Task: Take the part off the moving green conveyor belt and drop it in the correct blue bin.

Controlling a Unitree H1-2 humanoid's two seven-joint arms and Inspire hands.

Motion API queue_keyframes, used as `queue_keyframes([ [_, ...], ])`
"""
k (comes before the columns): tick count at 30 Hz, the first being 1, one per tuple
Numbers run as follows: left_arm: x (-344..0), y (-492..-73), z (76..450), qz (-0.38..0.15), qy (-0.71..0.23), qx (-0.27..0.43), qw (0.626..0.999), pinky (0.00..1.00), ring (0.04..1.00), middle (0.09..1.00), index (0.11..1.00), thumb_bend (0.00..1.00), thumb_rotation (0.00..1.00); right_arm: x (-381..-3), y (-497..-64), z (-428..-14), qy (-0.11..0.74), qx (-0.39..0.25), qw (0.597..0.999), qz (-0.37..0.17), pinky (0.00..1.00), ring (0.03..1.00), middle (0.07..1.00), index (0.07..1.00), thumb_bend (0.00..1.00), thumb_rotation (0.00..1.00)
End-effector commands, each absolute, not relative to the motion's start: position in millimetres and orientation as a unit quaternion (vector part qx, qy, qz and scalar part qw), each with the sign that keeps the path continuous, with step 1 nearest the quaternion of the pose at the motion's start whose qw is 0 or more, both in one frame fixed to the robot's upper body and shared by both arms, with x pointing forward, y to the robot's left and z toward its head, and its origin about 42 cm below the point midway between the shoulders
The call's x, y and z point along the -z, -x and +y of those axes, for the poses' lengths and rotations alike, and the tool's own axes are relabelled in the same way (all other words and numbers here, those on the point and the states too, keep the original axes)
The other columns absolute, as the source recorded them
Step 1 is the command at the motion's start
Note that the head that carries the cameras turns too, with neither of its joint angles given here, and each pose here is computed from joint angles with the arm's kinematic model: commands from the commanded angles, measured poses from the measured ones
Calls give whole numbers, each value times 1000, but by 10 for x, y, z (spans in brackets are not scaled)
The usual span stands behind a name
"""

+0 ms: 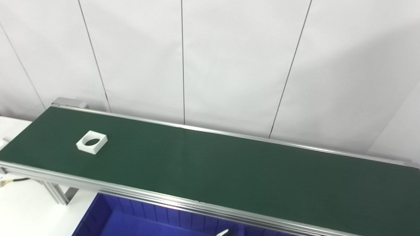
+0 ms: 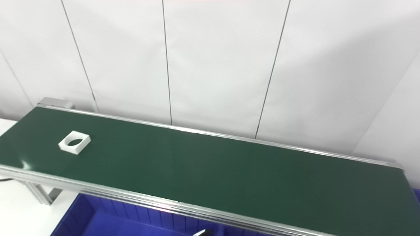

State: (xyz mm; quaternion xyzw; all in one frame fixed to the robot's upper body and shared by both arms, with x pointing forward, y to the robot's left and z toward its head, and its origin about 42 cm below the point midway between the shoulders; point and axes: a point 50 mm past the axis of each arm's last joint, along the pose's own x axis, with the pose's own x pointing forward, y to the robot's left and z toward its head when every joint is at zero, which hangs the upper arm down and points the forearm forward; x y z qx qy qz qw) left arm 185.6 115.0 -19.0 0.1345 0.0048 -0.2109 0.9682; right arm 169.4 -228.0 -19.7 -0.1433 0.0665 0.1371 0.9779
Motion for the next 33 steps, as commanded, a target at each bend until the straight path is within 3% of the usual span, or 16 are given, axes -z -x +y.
queue_keyframes([
  [1,97,-1962,1117,-29,-127,208,970,857,904,923,900,997,1000,100,-1780,-2323,141,-136,980,29,977,977,996,987,965,980],
  [11,91,-2007,1090,-41,-139,203,969,808,887,914,893,980,995,101,-1806,-2385,156,-135,978,28,974,983,1000,996,960,997],
  [22,-2,-2031,1120,-66,-141,201,967,817,877,904,883,976,963,116,-1815,-2343,154,-137,978,29,996,986,1000,1000,976,988],
  [33,-507,-2114,1195,-146,-98,180,968,769,869,882,859,1000,979,96,-1833,-2302,151,-139,978,23,978,981,1000,996,932,986],
])
